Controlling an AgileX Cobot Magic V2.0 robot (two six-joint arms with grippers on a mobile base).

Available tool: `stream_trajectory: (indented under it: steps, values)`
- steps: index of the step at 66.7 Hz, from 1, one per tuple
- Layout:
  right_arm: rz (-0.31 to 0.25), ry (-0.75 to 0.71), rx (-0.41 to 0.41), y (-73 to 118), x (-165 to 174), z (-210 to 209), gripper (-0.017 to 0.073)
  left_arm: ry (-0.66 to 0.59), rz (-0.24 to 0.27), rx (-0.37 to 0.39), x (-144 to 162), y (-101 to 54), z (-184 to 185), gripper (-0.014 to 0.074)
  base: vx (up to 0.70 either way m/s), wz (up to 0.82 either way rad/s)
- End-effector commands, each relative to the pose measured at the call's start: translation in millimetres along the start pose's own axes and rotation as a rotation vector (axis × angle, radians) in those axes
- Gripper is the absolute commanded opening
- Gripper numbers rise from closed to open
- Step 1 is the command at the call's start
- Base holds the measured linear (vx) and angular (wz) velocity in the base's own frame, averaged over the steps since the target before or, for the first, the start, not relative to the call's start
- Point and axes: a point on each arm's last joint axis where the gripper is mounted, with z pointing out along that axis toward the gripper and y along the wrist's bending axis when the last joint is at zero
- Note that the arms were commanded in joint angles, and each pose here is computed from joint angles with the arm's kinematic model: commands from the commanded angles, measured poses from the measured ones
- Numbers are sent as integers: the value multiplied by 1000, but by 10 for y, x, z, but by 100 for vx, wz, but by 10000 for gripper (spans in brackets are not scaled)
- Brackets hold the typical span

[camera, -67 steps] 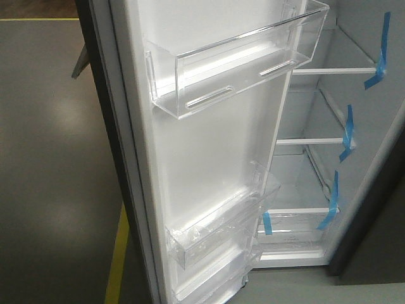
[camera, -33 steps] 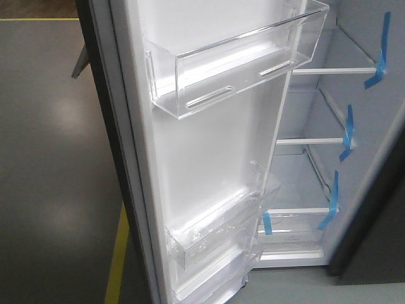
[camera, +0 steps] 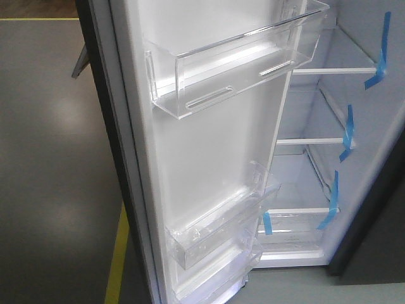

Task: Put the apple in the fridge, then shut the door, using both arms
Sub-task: 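Extend the right gripper with the apple into the upper door bin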

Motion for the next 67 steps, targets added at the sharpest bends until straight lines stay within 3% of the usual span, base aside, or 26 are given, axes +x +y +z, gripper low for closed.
stream_trajectory:
  steps: [1,8,16,25,31,40,55,67]
  values:
    - [-13,-68,-65,-33,-160,64,87,-56,-11,20,23,-19,-1,-6,0,0]
    - [-3,-9,-125,-135,-94,275,90,-56,-11,20,23,-19,-1,-6,0,0]
    - [-5,7,-135,-145,-38,482,96,-56,-11,20,23,-19,-1,-6,0,0]
    - [-63,69,-83,-96,15,587,108,-56,-11,20,23,-19,-1,-6,0,0]
    - [-71,104,-50,-83,42,620,139,-56,-11,20,23,-19,-1,-6,0,0]
    - [-59,109,-41,-95,46,616,249,-56,-11,20,23,-19,-1,-6,0,0]
    - [-58,107,-42,-94,45,617,519,-56,-11,20,23,-19,-1,-6,0,0]
    - [-38,97,-31,-102,35,618,582,-56,-11,20,23,-19,-1,-6,0,0]
